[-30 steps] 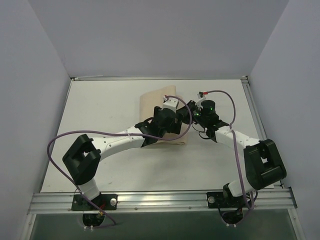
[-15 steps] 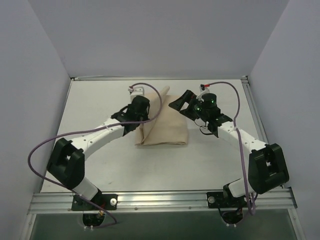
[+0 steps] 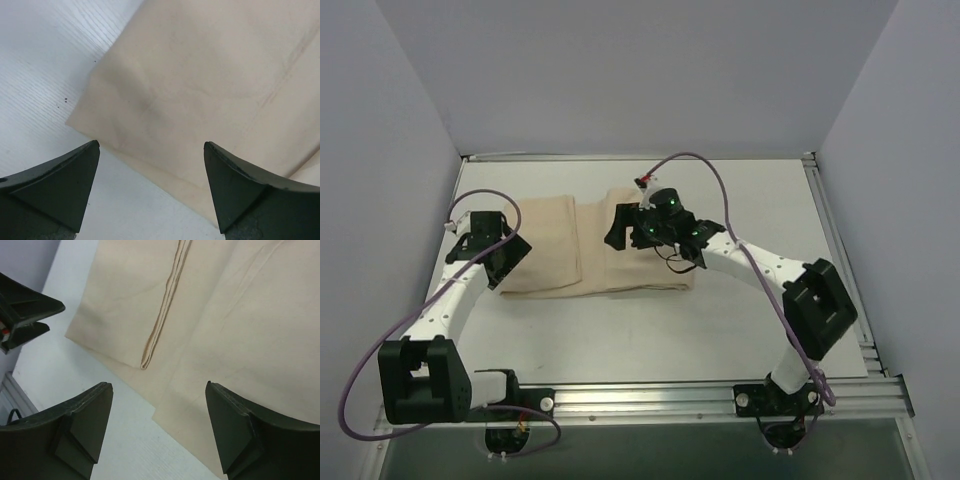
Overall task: Open and lay out the surgical kit
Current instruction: Open the surgical kit at the center of the board.
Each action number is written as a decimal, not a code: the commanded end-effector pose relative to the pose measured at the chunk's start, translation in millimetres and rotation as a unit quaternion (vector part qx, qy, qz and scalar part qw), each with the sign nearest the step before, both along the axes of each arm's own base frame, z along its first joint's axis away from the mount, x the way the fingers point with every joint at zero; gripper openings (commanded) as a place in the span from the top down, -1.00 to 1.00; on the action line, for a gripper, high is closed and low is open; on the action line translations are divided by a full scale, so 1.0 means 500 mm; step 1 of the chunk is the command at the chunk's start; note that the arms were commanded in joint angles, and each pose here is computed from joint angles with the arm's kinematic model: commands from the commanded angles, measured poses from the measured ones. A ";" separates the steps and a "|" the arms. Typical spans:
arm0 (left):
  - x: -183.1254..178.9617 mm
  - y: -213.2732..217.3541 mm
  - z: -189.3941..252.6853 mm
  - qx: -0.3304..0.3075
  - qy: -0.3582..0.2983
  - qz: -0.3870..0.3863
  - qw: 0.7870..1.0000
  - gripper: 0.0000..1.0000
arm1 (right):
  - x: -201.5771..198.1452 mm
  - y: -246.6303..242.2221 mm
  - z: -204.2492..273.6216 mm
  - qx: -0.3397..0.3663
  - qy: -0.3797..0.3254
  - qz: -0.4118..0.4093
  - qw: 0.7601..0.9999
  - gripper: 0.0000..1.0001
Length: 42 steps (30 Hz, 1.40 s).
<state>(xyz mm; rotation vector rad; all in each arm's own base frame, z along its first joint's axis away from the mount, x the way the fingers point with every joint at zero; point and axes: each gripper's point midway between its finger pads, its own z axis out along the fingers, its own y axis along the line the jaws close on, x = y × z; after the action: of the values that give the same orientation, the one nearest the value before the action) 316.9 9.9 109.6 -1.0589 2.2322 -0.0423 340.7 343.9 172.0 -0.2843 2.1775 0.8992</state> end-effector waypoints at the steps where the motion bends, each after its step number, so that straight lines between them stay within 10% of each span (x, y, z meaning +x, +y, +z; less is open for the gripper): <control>1: 0.014 -0.039 0.016 -0.042 -0.009 -0.028 0.999 -0.88 | 0.011 0.026 -0.037 -0.070 -0.020 -0.009 0.997 -0.55; 16: 0.008 -0.076 -0.035 -0.074 0.002 -0.049 0.996 -0.77 | 0.031 0.058 -0.214 -0.380 -0.079 -0.176 0.905 -0.30; 37: 0.025 -0.103 -0.056 -0.073 0.012 -0.060 0.995 -0.68 | 0.057 0.045 -0.206 -0.434 -0.109 -0.205 0.870 0.24; 42: 0.027 -0.106 -0.051 -0.072 0.009 -0.064 0.995 -0.65 | 0.061 0.041 -0.179 -0.432 -0.118 -0.220 0.867 1.00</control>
<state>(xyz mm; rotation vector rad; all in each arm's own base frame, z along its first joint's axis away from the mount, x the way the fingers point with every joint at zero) 316.1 -41.1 71.6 -1.0129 2.3926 -0.2223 365.7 372.5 66.0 -0.3249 2.1817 -0.3455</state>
